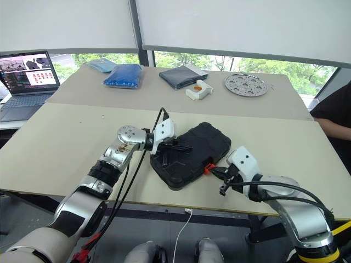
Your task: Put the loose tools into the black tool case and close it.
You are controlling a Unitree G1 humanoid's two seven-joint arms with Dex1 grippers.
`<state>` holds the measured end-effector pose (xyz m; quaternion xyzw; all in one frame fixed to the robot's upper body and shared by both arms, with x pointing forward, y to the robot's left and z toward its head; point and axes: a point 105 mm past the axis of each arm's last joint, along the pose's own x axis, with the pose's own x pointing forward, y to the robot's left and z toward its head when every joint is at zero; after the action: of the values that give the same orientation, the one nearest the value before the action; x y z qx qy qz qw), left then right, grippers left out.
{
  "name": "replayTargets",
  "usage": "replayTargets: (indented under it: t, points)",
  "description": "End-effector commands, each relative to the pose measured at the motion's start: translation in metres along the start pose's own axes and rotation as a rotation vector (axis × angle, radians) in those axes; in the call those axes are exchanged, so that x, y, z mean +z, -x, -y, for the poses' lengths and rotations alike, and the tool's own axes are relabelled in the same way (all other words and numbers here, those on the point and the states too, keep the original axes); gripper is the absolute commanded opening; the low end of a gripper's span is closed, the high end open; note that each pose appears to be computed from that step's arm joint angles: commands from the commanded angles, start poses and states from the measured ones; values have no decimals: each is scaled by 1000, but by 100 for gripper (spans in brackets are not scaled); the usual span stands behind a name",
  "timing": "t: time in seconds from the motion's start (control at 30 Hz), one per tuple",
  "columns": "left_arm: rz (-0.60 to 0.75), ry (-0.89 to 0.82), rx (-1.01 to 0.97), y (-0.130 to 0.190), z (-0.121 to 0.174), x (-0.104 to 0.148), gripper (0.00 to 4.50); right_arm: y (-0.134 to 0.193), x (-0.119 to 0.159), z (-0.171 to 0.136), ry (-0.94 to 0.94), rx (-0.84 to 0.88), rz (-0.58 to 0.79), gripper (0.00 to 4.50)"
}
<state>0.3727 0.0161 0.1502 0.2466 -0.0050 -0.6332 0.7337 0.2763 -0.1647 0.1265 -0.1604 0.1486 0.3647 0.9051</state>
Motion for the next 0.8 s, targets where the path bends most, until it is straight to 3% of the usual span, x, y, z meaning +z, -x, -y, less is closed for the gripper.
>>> replayTargets:
  t: [0.03, 0.5, 0.8]
  points:
    - [-74, 19, -1, 3, 4, -20, 11, 10, 8, 4, 22, -39, 23, 0]
    - [-79, -40, -53, -7, 13, -20, 11, -13, -17, -5, -33, -34, -16, 0]
    - [-167, -140, -133, -7, 29, -39, 11, -23, 28, 0, 59, -40, 113, 0]
